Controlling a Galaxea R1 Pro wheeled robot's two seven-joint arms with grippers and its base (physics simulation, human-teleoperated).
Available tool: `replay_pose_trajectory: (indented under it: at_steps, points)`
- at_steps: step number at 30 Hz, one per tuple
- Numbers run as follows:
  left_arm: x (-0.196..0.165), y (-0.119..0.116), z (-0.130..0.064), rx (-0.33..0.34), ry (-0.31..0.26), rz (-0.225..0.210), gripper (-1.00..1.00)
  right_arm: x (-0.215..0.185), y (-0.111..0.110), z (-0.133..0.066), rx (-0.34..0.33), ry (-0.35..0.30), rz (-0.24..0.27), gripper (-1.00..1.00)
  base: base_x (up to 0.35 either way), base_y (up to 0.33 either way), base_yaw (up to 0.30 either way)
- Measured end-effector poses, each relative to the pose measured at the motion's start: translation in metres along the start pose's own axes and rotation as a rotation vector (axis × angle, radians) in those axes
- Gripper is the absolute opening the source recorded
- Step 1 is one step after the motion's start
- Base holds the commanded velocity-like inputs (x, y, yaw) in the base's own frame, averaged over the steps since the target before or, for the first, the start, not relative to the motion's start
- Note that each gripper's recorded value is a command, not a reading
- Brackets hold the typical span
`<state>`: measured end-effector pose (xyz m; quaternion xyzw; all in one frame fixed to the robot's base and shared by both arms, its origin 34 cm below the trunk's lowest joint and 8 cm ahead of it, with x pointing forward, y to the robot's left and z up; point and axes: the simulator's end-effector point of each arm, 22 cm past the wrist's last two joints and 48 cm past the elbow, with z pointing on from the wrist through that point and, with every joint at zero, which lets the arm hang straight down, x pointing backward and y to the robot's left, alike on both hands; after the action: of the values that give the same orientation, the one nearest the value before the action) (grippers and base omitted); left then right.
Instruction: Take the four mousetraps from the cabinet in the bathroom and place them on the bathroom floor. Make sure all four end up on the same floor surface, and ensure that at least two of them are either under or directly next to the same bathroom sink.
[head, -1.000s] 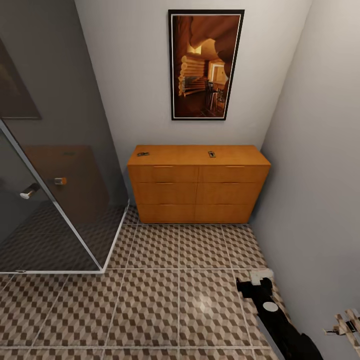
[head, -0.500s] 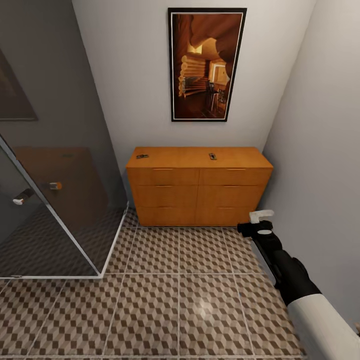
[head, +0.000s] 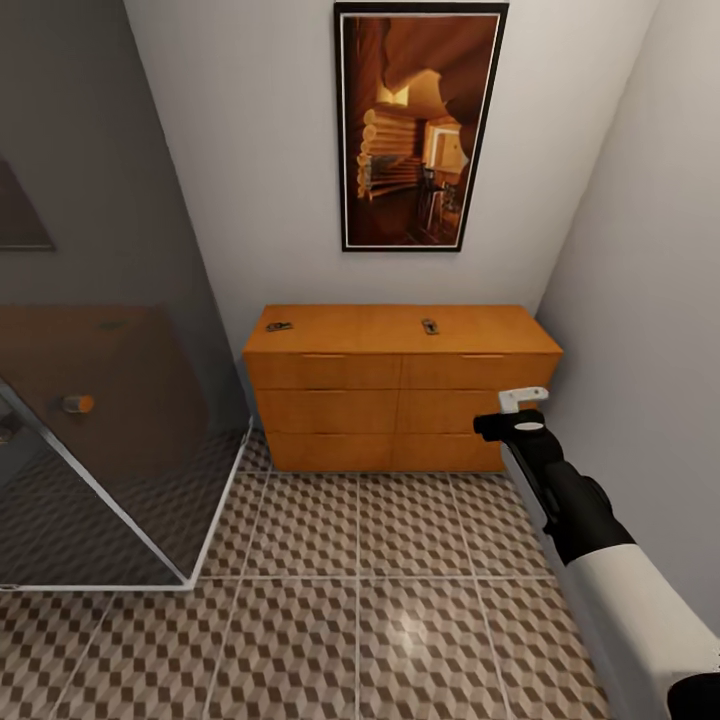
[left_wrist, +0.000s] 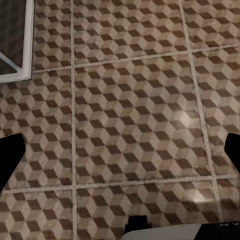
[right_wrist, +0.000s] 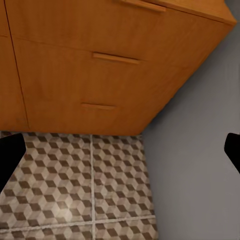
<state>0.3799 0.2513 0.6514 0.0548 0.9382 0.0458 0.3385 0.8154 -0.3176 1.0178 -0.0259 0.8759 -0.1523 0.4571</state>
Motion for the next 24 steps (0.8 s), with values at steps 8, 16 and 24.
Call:
replay_pose_trajectory:
  at_steps: [8, 16, 24]
  points:
    - [0.0, 0.0, 0.0, 0.0, 0.0, 0.0, 1.0, 0.015, 0.005, 0.006, -0.015, 0.038, -0.005, 1.0, 0.332, 0.0, 0.0]
    - [0.0, 0.0, 0.0, -0.001, 0.0, 0.0, 1.0, 0.02, 0.008, 0.008, -0.02, 0.05, -0.004, 1.0, 0.332, 0.0, 0.0]
    - [0.0, 0.0, 0.0, -0.001, 0.001, 0.0, 1.0, 0.021, 0.008, 0.008, -0.021, 0.051, -0.004, 1.0, 0.332, 0.0, 0.0]
